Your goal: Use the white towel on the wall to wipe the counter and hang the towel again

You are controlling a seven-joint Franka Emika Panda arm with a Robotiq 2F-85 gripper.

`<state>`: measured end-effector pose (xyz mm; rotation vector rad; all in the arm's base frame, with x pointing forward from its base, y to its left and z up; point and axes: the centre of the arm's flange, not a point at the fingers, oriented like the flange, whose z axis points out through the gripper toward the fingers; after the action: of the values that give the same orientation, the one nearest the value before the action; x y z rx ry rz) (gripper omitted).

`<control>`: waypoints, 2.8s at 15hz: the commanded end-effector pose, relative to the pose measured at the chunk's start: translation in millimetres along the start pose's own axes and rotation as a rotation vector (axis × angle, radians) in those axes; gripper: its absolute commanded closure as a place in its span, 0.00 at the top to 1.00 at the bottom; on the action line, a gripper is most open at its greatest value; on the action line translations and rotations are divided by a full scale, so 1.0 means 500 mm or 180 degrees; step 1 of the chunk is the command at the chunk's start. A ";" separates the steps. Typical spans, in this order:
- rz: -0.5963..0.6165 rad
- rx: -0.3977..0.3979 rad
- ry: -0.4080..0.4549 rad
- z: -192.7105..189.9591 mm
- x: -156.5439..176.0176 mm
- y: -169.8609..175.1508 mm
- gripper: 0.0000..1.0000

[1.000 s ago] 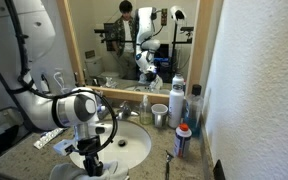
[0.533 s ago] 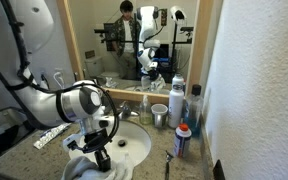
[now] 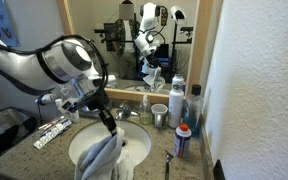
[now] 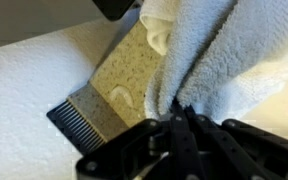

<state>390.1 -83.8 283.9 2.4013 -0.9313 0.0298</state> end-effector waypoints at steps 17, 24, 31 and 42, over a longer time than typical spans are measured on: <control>0.1789 -0.0372 0.2909 -0.635 0.317 0.326 0.01; 0.2662 -0.0868 0.3595 -0.750 0.376 0.464 0.01; 0.3294 -0.1542 0.3969 -0.797 0.418 0.590 0.01; 0.3175 -0.1456 0.3733 -0.699 0.586 0.713 0.01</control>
<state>427.4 -278.6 809.8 0.9165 -1.1746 1.2655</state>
